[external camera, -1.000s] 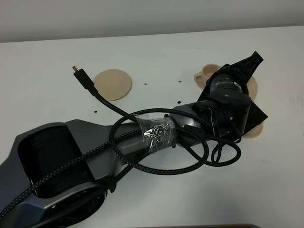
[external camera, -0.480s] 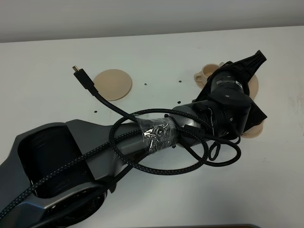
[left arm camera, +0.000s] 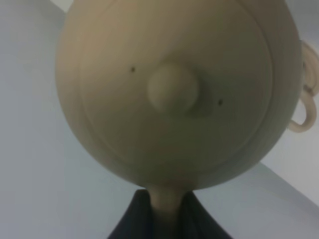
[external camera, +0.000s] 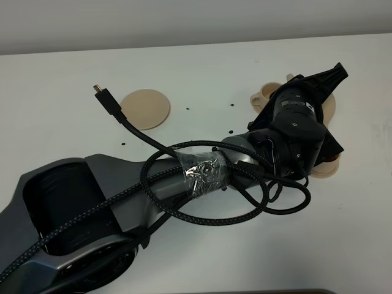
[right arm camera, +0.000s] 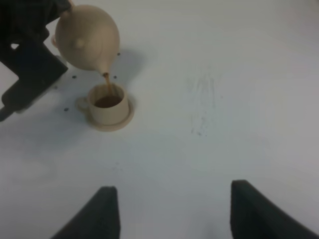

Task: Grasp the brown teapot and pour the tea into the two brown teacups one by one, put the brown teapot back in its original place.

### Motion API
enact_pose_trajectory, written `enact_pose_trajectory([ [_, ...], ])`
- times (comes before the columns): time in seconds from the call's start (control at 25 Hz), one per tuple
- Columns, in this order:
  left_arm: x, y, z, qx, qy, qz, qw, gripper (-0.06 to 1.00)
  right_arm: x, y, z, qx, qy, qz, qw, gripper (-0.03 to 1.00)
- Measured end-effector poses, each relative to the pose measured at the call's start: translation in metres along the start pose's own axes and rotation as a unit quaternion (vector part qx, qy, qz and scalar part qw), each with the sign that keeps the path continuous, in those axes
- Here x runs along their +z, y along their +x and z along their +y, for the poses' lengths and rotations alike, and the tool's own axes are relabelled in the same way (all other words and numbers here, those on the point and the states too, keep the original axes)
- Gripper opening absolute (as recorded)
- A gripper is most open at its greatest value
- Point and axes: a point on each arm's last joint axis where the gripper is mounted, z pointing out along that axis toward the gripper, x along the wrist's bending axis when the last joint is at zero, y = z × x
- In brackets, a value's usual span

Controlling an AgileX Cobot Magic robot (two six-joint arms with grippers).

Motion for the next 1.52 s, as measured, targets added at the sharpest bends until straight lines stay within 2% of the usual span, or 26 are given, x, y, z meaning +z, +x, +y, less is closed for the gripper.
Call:
enact_pose_trajectory([
  [1.04, 0.000, 0.001, -0.001, 0.008, 0.004, 0.005, 1.000, 0.13, 0.000, 0.000, 0.000, 0.000, 0.000, 0.000, 1.000, 0.48],
  [1.28, 0.000, -0.003, 0.002, -0.022, -0.008, -0.018, 1.000, 0.13, 0.000, 0.000, 0.000, 0.000, 0.000, 0.000, 1.000, 0.48],
  [1.52, 0.000, -0.013, 0.002, -0.074, -0.010, -0.070, 0.995, 0.13, 0.000, 0.000, 0.000, 0.000, 0.000, 0.000, 1.000, 0.48],
])
